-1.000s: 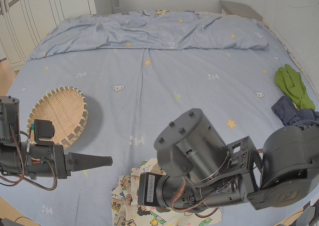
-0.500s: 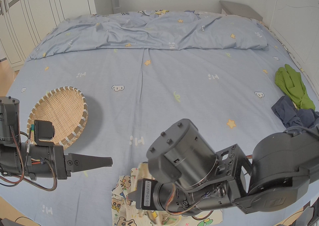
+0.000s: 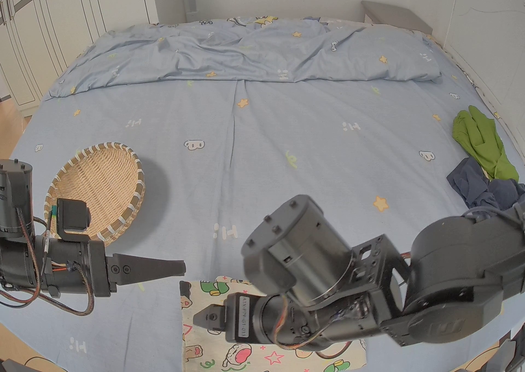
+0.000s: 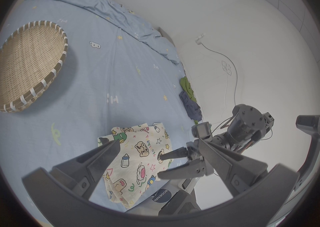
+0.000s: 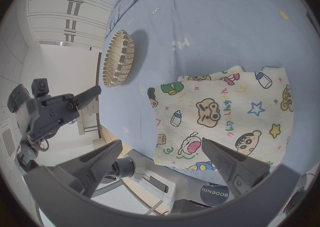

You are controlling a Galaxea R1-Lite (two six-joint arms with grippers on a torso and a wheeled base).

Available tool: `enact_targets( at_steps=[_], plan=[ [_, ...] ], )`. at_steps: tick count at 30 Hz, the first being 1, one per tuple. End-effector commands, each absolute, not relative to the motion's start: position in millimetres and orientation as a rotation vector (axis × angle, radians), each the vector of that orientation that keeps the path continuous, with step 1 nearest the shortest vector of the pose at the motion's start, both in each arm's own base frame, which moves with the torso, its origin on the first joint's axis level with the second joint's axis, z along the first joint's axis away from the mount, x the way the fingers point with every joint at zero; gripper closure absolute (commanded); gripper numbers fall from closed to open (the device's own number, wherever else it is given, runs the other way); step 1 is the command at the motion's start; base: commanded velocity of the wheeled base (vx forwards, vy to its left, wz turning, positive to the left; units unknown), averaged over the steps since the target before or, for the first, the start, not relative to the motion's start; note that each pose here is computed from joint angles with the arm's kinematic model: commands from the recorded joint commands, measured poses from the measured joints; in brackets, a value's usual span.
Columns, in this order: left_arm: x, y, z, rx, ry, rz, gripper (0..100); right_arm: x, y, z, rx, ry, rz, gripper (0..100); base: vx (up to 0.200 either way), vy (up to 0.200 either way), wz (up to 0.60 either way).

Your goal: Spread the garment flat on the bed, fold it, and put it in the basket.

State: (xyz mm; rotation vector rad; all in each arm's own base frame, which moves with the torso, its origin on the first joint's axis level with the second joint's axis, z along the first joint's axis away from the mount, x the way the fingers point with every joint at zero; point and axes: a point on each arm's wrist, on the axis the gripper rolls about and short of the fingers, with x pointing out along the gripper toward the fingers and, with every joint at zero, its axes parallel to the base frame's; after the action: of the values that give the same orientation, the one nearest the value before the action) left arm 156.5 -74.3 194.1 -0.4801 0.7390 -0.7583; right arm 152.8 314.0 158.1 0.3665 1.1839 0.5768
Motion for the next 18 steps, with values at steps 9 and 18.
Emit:
enact_targets(
  at_steps=[9,18],
  plan=[
    [147.9,-71.7,164.3,-0.483,0.840,-0.741,0,169.3,185.4,236.7,0.549,1.025,0.739,0,0.000,0.000,0.00],
    [145.0,-54.9,113.9,-0.653,1.076,-0.774,0,147.3,78.5,240.5,0.579,0.855,0.809,0,0.000,0.000,0.00]
  ],
)
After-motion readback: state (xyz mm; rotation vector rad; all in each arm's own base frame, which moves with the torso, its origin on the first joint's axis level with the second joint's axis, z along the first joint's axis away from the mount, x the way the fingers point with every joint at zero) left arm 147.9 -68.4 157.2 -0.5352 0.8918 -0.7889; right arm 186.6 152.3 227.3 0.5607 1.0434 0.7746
